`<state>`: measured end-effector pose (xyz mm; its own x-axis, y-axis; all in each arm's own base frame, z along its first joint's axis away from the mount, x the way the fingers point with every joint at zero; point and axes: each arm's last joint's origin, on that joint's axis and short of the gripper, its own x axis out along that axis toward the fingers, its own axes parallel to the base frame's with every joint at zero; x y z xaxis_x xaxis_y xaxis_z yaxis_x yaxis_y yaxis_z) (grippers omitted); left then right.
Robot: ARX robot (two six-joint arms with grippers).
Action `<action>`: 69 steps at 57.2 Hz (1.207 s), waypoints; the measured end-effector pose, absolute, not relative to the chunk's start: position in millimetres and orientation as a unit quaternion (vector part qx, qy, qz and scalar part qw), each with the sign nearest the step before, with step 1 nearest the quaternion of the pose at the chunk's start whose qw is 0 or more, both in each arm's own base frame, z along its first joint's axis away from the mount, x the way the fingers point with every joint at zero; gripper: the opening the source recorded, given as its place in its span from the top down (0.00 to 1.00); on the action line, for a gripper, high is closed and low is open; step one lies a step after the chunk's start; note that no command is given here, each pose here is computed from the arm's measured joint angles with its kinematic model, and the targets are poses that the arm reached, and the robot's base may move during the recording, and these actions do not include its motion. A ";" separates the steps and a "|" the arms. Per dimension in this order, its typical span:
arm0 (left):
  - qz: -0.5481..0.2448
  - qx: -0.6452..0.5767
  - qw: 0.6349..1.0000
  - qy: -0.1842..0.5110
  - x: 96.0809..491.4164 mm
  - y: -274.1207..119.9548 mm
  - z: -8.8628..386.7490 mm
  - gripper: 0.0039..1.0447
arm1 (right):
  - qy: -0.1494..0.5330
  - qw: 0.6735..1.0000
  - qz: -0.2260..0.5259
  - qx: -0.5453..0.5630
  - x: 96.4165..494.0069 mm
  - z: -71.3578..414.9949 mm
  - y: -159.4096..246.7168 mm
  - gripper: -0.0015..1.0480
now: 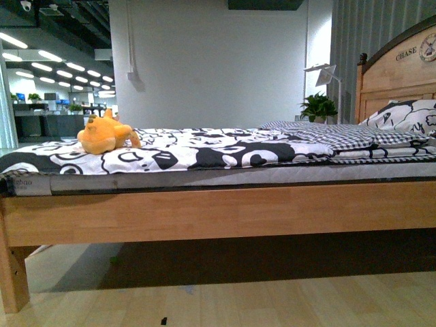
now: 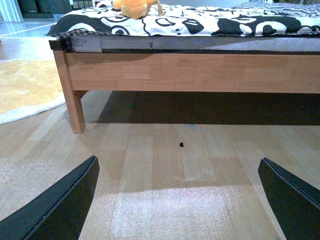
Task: Put away toys
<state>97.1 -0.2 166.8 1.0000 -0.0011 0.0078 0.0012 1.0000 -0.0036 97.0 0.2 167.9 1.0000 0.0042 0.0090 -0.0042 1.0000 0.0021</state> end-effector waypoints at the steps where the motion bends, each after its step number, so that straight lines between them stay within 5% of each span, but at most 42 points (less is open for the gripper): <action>1: -0.001 -0.002 1.000 -0.004 97.2 -0.2 166.8 0.06 | -0.004 1.000 0.002 0.001 97.0 167.9 0.2 0.06; 69: -0.001 -0.002 1.000 -0.004 97.1 -0.2 166.8 0.06 | -0.004 1.000 0.002 0.001 97.0 167.9 0.2 0.06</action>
<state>97.1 -0.2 166.8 1.0000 -0.0011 0.0078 0.0012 1.0000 -0.0036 97.0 0.2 167.9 1.0000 0.0042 0.0090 -0.0042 1.0000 0.0021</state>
